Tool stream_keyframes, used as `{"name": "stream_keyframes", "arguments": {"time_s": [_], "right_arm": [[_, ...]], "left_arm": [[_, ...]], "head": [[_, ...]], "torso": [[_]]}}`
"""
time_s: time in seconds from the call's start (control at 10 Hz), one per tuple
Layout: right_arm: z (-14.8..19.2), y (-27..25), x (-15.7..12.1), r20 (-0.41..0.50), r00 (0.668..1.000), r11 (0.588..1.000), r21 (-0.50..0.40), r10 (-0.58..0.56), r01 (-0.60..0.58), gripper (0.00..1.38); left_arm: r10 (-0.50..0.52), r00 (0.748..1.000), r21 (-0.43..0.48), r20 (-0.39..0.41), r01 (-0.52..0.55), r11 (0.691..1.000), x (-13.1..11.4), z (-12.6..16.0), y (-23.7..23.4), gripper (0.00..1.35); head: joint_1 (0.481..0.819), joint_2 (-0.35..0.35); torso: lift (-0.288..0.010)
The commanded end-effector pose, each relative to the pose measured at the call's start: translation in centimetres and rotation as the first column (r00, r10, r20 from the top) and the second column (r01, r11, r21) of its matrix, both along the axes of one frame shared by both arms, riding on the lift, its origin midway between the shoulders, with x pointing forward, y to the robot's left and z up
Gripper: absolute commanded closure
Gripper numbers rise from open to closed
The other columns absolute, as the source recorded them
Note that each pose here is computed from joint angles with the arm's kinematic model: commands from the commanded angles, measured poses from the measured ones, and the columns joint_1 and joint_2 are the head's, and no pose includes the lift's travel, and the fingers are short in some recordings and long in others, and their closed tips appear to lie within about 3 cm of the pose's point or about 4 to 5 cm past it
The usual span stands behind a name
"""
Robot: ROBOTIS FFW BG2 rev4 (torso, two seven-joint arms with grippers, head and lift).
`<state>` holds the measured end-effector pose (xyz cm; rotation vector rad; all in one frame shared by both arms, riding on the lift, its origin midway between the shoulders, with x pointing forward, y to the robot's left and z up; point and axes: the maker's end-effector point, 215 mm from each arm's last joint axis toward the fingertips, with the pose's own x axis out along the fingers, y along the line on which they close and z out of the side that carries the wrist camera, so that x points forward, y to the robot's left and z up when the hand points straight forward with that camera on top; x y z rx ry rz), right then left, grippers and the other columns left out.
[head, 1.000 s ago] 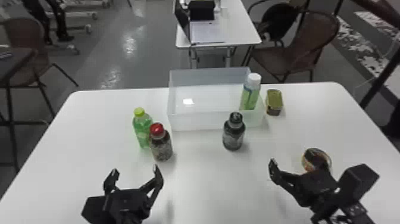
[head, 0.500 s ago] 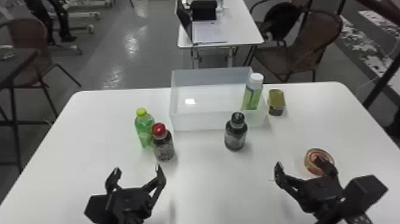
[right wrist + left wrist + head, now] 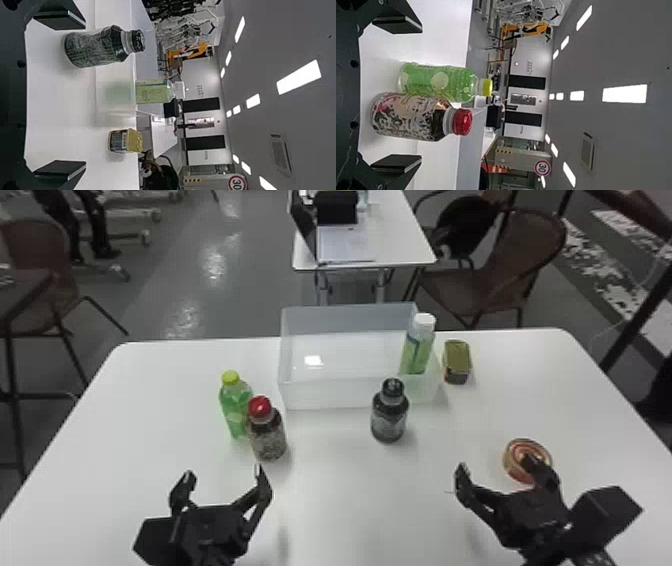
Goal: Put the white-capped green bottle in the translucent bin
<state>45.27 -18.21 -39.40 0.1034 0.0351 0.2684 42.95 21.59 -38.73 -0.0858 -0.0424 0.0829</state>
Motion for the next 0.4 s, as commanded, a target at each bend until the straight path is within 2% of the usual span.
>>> {"name": "stream_keyframes", "arguments": {"time_s": [0.0, 0.3], "right_arm": [[-0.02, -0.05, 0.03, 0.0, 1.0, 1.0, -0.002, 0.001, -0.001, 0.07], [0.16, -0.04, 0.16, 0.005, 1.0, 1.0, -0.009, 0.003, -0.003, 0.07]], "left_arm": [[0.0, 1.0, 0.0, 0.001, 0.0, 1.0, 0.04, 0.06, -0.01, 0.15], [-0.002, 1.0, 0.003, 0.001, 0.001, 1.0, 0.06, 0.1, -0.01, 0.15]], "head": [[0.695, 0.044], [0.695, 0.042]], "torso": [[-0.116], [-0.116]]}}
